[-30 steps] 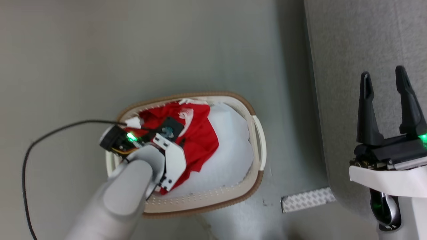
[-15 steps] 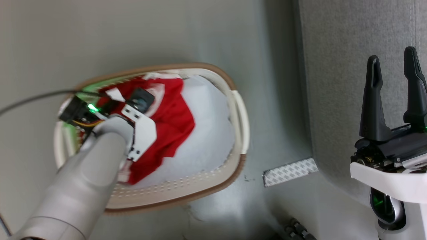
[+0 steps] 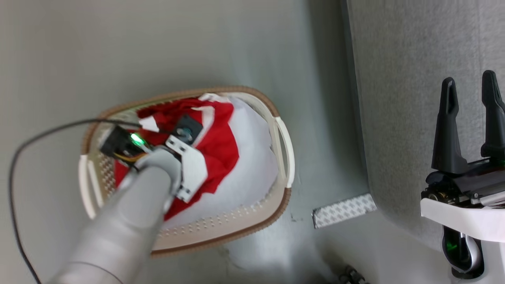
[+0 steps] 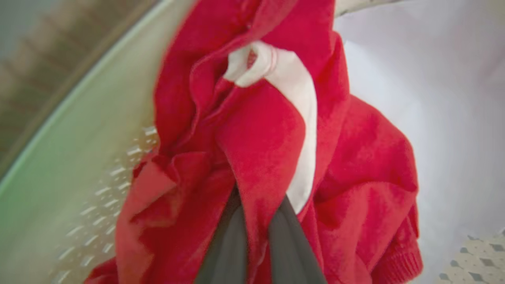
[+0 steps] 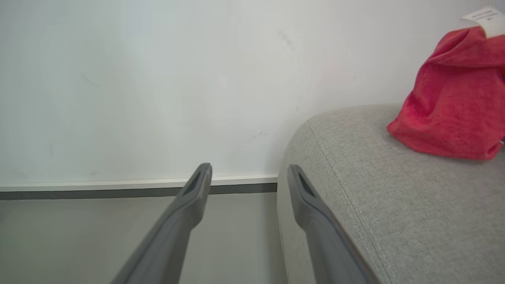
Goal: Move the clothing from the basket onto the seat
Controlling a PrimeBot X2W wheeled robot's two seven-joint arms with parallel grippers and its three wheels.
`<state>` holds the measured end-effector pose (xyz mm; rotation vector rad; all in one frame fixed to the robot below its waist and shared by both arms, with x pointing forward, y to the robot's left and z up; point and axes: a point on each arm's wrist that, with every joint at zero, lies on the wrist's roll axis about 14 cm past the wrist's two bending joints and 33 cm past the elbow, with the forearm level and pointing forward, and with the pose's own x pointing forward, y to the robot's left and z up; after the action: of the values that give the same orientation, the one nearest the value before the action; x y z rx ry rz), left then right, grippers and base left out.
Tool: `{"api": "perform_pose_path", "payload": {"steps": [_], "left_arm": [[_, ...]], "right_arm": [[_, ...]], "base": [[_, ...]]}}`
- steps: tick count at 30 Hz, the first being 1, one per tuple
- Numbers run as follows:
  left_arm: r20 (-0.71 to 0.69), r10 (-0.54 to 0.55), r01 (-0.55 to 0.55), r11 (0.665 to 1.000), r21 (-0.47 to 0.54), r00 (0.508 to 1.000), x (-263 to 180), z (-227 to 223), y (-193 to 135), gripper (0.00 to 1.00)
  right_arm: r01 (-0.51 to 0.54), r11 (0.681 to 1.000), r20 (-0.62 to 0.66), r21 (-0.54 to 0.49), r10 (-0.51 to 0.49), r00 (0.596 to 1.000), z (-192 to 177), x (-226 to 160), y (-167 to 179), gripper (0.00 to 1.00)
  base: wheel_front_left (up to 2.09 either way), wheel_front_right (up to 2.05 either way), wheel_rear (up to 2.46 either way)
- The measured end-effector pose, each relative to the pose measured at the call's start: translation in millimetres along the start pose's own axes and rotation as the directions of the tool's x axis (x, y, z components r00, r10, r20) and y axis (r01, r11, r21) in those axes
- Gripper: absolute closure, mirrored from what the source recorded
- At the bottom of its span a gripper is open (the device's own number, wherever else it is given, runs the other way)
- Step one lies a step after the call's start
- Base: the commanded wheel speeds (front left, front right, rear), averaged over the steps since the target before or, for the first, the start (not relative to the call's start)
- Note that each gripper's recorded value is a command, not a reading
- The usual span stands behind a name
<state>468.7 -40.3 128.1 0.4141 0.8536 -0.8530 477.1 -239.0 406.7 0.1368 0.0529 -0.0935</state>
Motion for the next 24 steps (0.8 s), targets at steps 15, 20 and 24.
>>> {"api": "perform_pose_path", "payload": {"steps": [15,20,24], "left_arm": [[0.334,0.077,-0.010,0.980,-0.199,0.939,-128,87,-24,1.00],[0.466,0.174,-0.060,0.966,-0.250,0.867,-190,119,-22,1.00],[0.556,0.273,-0.122,0.948,-0.293,0.785,-247,135,-15,1.00]], "right_arm": [[-0.009,0.999,0.107,-0.031,0.012,0.994,65,-44,10,0.00],[-0.032,0.999,0.136,-0.034,0.037,0.990,84,-70,18,0.00],[-0.080,0.996,0.162,-0.035,0.085,0.983,97,-91,29,0.00]], "base": [[0.00,0.00,0.00],[0.00,0.00,0.00],[0.00,0.00,0.00]]}}
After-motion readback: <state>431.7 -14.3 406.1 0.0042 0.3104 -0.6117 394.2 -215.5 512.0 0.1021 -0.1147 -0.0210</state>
